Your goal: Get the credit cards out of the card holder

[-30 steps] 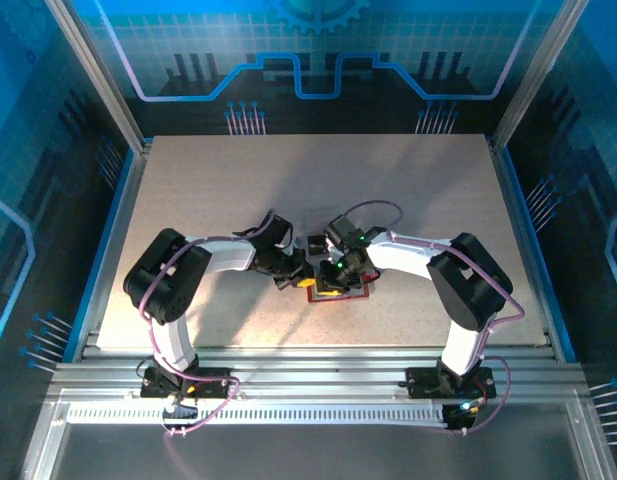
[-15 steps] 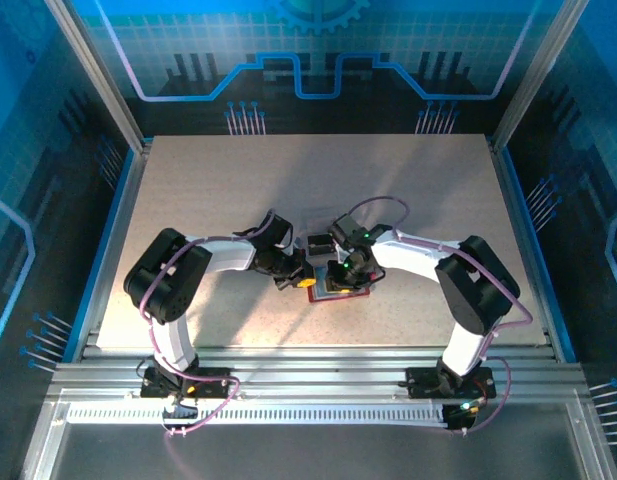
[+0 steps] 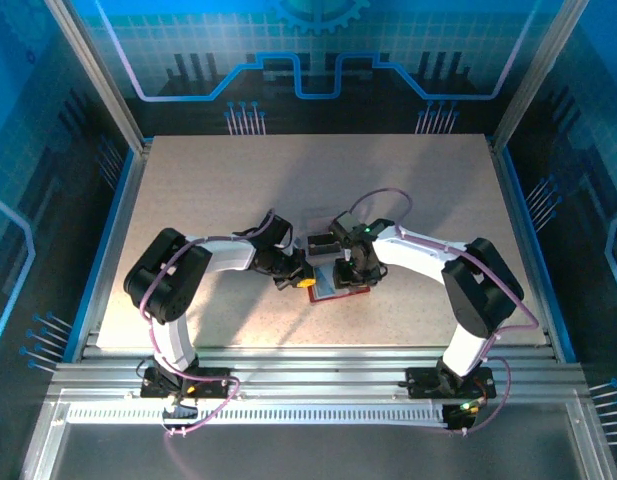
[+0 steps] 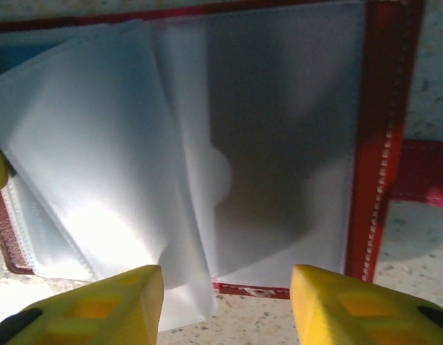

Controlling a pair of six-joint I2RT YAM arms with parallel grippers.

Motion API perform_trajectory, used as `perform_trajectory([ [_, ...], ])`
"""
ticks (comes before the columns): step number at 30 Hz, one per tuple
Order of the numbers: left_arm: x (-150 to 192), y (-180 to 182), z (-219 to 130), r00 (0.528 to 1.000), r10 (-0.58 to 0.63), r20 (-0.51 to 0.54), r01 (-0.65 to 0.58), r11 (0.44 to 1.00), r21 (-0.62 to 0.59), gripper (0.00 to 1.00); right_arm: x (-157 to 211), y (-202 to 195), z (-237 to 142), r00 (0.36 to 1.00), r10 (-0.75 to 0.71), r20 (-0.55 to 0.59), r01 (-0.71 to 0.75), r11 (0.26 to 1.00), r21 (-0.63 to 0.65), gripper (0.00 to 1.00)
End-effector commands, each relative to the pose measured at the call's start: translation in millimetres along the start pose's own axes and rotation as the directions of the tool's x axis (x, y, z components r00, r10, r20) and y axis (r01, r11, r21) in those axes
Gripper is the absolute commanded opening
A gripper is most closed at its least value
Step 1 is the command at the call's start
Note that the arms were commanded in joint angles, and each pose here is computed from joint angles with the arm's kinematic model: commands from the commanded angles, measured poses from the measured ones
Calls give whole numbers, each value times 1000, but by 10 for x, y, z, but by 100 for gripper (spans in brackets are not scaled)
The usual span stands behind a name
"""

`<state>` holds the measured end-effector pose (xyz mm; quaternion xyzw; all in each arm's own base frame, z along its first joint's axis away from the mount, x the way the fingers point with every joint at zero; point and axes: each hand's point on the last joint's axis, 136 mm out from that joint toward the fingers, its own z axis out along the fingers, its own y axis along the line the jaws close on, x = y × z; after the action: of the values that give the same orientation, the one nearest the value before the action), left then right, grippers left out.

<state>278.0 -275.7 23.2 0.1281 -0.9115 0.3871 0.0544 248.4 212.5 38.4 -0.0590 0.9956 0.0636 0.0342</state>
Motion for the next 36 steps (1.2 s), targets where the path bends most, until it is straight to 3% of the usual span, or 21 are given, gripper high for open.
perform_trajectory([
  [1,84,294,59,998,-55,-33,51,994,-92,0,-15,-72,-144,999,-31,23,30,998,60,55],
  [9,77,291,59,998,-53,-33,50,994,-94,0,-33,187,-193,992,-118,44,117,993,9,54],
  [19,70,275,51,998,-50,-31,47,994,-95,0,65,594,-116,977,-210,46,214,965,-151,54],
  [21,70,276,54,998,-51,-32,47,994,-95,0,45,616,-100,979,-198,56,205,964,-171,42],
  [26,78,283,48,998,-49,-33,46,994,-99,0,-88,780,-85,999,-38,34,50,886,-461,6],
  [30,79,283,38,998,-50,-30,47,994,-101,0,-203,893,-140,998,55,-24,-58,778,-625,2],
  [36,80,289,35,998,-50,-30,46,993,-105,0,-300,912,-55,992,83,-90,-121,778,-616,2],
])
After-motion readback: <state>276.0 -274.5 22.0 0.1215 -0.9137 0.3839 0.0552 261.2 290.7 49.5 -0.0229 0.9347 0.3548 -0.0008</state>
